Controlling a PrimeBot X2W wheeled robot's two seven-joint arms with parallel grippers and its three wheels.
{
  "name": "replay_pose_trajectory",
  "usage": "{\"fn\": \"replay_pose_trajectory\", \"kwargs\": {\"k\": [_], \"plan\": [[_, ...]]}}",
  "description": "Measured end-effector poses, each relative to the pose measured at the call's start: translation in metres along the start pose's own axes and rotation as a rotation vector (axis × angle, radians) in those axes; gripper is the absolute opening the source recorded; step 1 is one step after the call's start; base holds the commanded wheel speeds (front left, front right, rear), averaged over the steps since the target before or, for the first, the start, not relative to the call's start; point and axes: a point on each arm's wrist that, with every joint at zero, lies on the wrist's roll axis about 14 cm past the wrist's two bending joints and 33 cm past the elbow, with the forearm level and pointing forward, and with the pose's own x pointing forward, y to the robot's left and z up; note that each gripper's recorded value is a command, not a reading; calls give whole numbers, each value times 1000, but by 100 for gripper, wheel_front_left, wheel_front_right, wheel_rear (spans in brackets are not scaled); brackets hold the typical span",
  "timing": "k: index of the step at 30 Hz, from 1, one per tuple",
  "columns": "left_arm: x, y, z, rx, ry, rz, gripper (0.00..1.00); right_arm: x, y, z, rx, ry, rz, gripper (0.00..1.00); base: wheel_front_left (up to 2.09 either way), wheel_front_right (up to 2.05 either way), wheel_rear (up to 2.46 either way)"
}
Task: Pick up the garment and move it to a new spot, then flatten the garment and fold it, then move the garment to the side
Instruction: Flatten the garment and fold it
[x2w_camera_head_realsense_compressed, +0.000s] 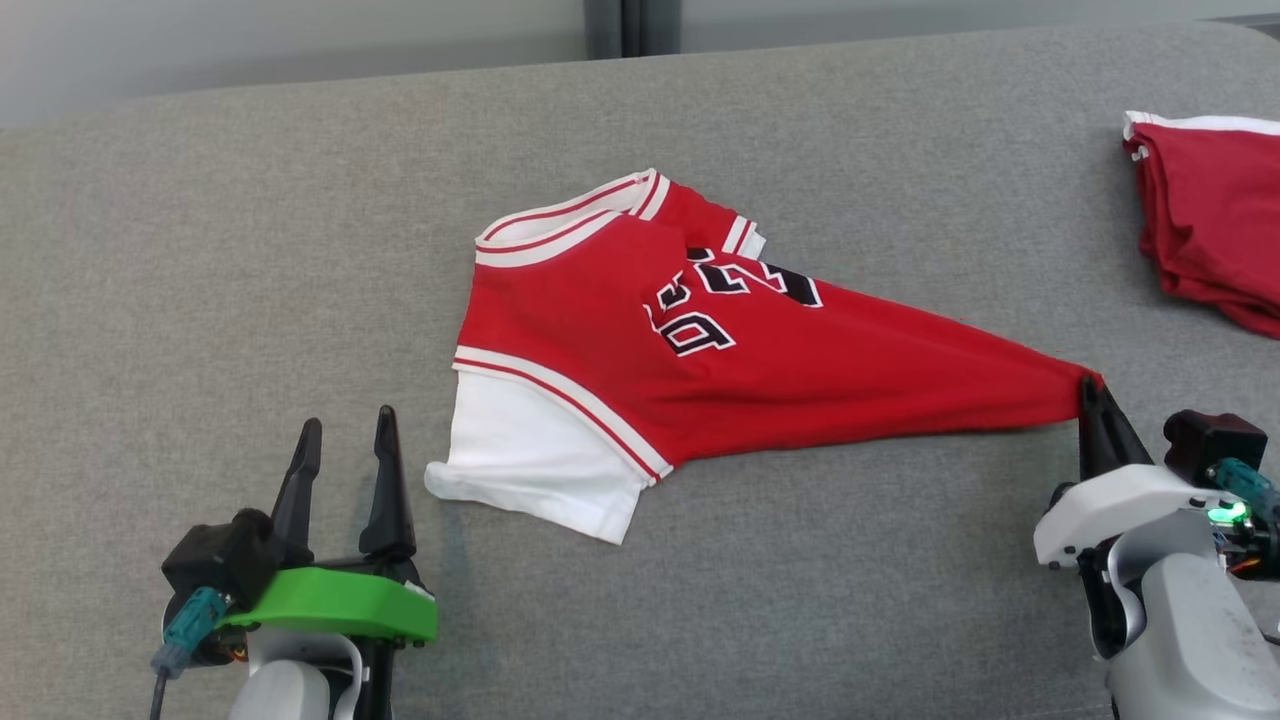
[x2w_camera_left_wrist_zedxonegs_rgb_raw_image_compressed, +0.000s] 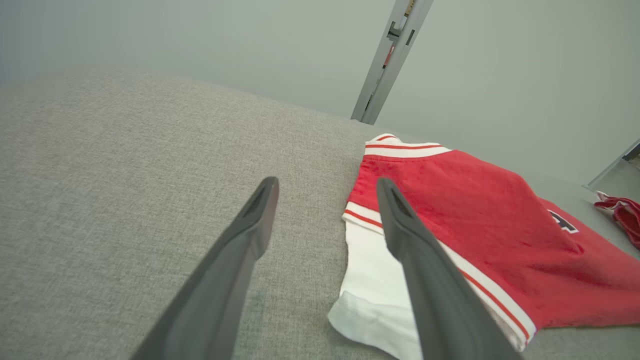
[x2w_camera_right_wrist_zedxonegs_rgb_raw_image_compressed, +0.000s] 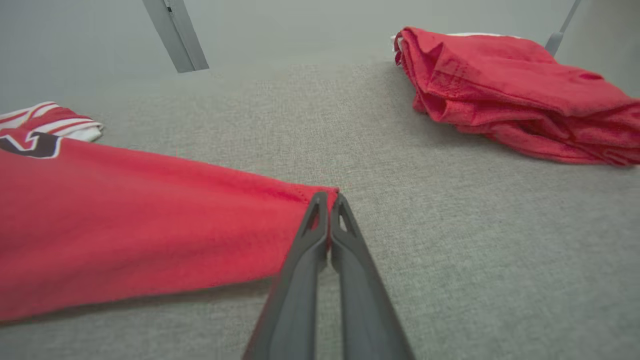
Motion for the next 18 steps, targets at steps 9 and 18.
{"fn": "replay_pose_trajectory", "kwargs": {"k": [9, 18], "plan": [[0, 4, -3, 3, 9, 7, 100, -7, -2, 0, 23, -20, -4, 100, 0, 0, 0], [-4, 5, 5, 7, -11, 14, 100, -9, 0, 70, -64, -234, 16, 100, 0, 0, 0]]}}
